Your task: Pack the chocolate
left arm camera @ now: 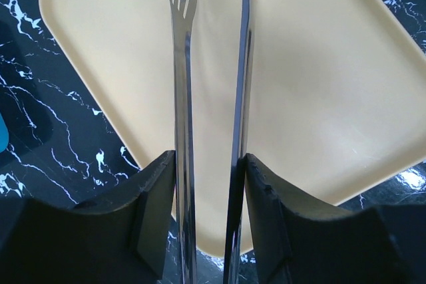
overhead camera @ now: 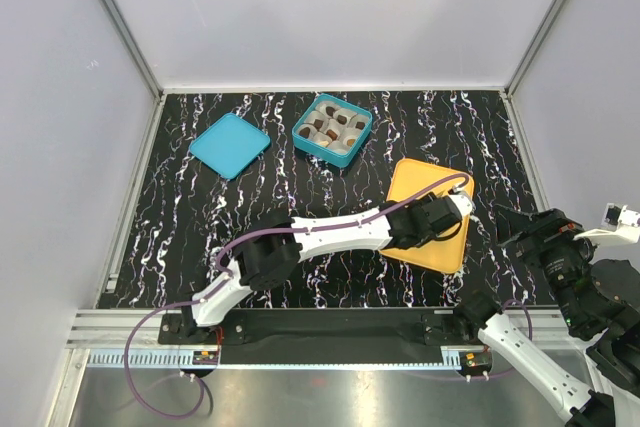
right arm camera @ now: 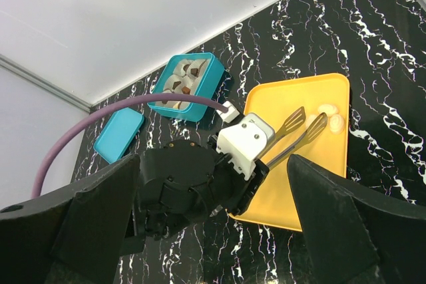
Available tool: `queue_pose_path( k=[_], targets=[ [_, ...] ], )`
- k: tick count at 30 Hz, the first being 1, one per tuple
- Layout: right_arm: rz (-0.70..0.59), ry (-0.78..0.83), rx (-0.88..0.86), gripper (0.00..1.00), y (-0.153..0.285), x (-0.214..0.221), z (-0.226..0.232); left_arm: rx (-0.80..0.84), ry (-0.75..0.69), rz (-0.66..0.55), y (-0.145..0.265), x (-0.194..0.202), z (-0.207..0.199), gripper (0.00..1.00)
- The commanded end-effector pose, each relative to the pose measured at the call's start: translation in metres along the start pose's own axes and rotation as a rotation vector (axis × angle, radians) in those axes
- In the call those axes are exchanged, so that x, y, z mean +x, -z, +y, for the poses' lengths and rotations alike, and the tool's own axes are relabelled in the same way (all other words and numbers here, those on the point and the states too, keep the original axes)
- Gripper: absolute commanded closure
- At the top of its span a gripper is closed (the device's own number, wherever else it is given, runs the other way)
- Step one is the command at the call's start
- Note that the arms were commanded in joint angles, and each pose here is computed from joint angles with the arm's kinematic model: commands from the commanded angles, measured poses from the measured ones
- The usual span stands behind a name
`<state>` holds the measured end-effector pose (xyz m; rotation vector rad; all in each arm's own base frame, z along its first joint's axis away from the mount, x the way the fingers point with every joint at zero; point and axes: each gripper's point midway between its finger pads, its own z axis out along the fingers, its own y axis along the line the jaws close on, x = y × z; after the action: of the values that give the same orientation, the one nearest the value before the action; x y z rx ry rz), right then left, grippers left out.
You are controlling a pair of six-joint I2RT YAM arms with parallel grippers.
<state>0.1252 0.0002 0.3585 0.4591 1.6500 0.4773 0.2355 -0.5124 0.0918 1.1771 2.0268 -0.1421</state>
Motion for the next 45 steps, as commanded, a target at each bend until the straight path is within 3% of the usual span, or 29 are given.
queue_pose_path(
  k=[1, 45],
  targets=[
    [-0.021, -0.003, 0.015, 0.00, 0.001, -0.005, -0.004, 0.000, 0.035, -0.092, 0.006, -0.032, 0.000, 0.53],
    [-0.034, -0.031, -0.005, 0.00, 0.009, -0.011, -0.003, -0.132, -0.006, 0.027, 0.018, 0.004, 0.036, 0.65]
  ],
)
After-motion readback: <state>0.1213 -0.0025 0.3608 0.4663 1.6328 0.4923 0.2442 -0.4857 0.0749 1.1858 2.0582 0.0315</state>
